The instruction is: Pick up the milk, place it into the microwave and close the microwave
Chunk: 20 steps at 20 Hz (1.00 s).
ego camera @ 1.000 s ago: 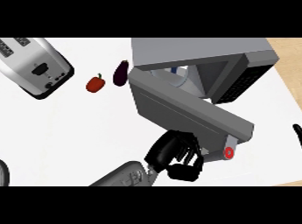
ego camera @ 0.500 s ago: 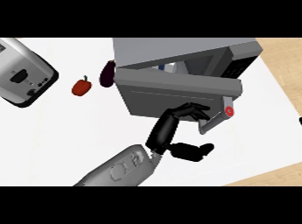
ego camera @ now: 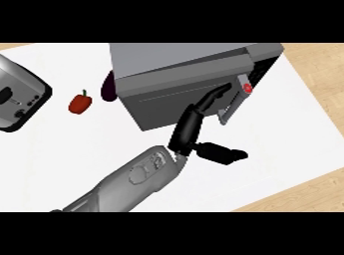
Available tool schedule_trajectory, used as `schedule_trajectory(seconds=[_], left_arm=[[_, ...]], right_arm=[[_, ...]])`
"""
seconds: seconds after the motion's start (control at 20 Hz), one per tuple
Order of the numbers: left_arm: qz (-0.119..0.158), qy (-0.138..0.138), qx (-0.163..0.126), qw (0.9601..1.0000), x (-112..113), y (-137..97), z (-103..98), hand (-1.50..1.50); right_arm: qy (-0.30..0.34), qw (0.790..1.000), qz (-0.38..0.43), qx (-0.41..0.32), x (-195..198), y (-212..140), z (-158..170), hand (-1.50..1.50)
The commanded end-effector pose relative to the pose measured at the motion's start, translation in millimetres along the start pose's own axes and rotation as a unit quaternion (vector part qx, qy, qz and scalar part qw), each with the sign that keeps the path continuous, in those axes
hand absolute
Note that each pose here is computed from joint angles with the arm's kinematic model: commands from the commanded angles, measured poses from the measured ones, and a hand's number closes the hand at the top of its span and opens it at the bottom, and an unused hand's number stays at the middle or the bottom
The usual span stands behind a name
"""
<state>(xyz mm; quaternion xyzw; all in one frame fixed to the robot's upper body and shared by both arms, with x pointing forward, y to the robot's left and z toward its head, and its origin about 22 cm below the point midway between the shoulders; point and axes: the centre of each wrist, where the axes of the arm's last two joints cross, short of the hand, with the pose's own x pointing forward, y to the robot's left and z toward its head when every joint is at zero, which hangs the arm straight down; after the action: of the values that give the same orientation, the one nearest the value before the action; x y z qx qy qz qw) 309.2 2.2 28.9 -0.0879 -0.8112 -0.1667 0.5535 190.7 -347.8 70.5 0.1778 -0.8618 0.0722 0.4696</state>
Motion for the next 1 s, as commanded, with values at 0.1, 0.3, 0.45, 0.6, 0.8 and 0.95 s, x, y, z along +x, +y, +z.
schedule_trajectory(seconds=[0.1, 0.3, 0.45, 0.6, 0.8, 0.95], left_arm=[[-0.003, -0.018, 0.025, 0.9995, 6.9, 5.2, -20.8, -1.5], [-0.004, -0.02, 0.033, 0.9992, 8.2, 6.7, -27.5, -1.5], [-0.003, -0.025, 0.036, 0.9991, 6.6, 7.2, -28.1, -1.5], [-0.002, -0.025, 0.04, 0.9989, 6.4, 7.9, -30.5, -1.5], [-0.006, -0.037, 0.047, 0.9982, 3.7, 8.5, -30.1, -1.5], [0.0, -0.034, 0.047, 0.9983, 2.9, 7.4, -28.9, -1.5]], right_arm=[[-0.009, 0.999, -0.017, 0.029, 6.7, -3.4, -14.4, -1.5], [-0.018, 0.999, -0.024, 0.037, 7.8, -4.1, -22.6, -1.5], [-0.018, 0.998, -0.026, 0.047, 10.7, -8.0, -29.1, -1.5], [-0.022, 0.998, -0.031, 0.054, 13.8, -9.1, -32.4, -1.5], [-0.019, 0.998, -0.031, 0.05, 16.5, -14.0, -35.2, -1.5], [-0.018, 0.998, -0.032, 0.053, 18.5, -14.9, -39.9, -1.5]])
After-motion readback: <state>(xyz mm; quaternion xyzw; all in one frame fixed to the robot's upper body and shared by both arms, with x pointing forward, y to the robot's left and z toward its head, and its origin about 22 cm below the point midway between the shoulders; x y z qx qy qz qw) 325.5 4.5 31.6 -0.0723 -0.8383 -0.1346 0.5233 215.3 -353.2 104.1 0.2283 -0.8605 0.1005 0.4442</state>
